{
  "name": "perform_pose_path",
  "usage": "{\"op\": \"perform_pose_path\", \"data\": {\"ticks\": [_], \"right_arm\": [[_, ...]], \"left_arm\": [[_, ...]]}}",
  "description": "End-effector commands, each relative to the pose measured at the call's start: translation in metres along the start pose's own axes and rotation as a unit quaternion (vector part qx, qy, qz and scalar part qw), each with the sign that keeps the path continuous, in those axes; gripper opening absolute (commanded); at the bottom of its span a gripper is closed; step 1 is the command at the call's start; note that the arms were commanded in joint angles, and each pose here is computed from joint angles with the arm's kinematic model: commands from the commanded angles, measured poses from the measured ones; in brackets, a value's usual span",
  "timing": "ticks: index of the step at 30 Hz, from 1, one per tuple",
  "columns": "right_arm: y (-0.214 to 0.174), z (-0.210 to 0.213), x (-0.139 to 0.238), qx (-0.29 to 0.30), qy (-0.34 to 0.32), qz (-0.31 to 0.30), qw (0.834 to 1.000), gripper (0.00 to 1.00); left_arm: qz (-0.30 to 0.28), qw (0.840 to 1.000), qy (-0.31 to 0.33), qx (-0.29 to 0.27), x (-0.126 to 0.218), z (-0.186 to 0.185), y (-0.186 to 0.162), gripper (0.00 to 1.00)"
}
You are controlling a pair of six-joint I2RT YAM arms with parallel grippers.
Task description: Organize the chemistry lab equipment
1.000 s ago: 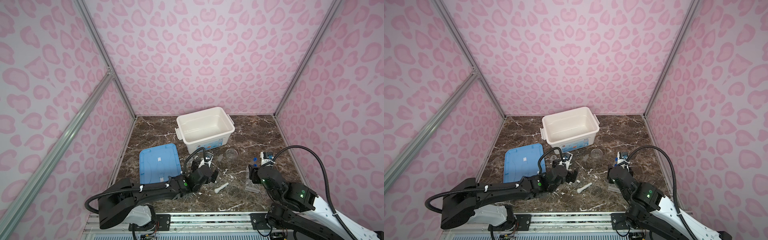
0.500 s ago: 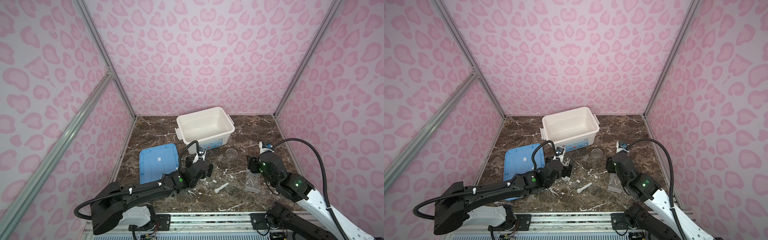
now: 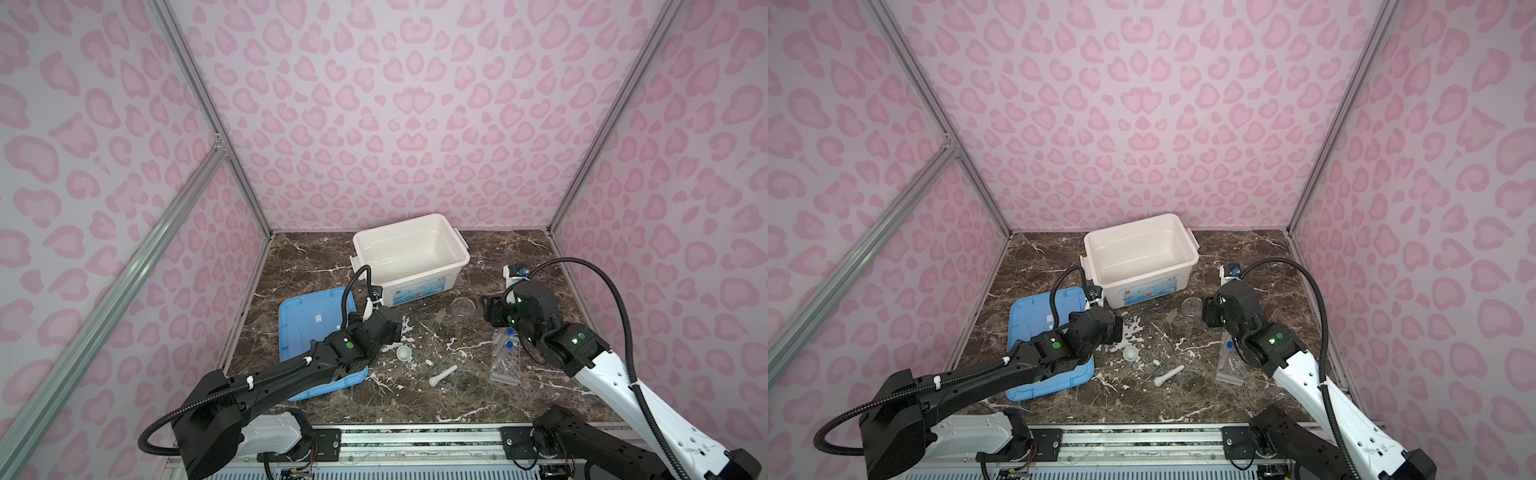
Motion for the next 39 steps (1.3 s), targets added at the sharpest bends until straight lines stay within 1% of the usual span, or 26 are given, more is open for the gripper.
{"op": "perform_pose_path", "data": {"ticks": [1, 8, 11, 15, 18, 22, 25, 29, 34, 39], "right_arm": [[0.003, 0.005, -0.004, 0.005, 0.020, 0.001, 1.000, 0.68], [0.007, 0.004, -0.008, 0.000, 0.018, 0.005, 1.000, 0.70], [0.009, 0.003, -0.009, -0.003, 0.016, 0.005, 1.000, 0.70], [0.011, 0.001, -0.012, -0.010, 0.014, 0.008, 1.000, 0.70], [0.013, 0.001, -0.014, -0.014, 0.015, 0.011, 1.000, 0.70], [0.013, 0.001, -0.017, -0.016, 0.014, 0.014, 1.000, 0.70], [0.013, 0.001, -0.019, -0.016, 0.016, 0.018, 1.000, 0.70], [0.011, 0.000, -0.021, -0.017, 0.014, 0.022, 1.000, 0.70], [0.009, -0.001, -0.021, -0.021, 0.012, 0.024, 0.999, 0.70], [0.008, -0.004, -0.020, -0.025, 0.007, 0.023, 0.999, 0.70]], "left_arm": [[0.039, 0.999, 0.000, 0.018, -0.006, 0.004, -0.004, 0.96], [0.070, 0.997, -0.002, 0.031, -0.025, 0.008, 0.005, 0.96], [0.087, 0.995, -0.015, 0.041, -0.034, 0.011, 0.007, 1.00], [0.100, 0.994, -0.037, 0.032, -0.043, 0.006, 0.009, 0.93], [0.112, 0.992, -0.043, 0.024, -0.049, 0.002, 0.008, 0.89], [0.119, 0.992, -0.043, 0.028, -0.053, 0.002, 0.008, 0.81], [0.120, 0.991, -0.041, 0.037, -0.055, 0.005, 0.008, 0.82], [0.112, 0.992, -0.036, 0.044, -0.057, 0.010, 0.014, 0.88], [0.105, 0.993, -0.036, 0.037, -0.060, 0.012, 0.025, 0.90], [0.103, 0.993, -0.040, 0.049, -0.067, 0.019, 0.030, 0.91]]}}
Point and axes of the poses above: each gripper's point midway between its finger pads, its own x axis back along the fingers, its own z axis along the line the jaws close on, y = z × x, the point moved 9 cm from there along x, back along the fingers, and after that the axes turned 14 degrees about -x, right-handed, at the moved point
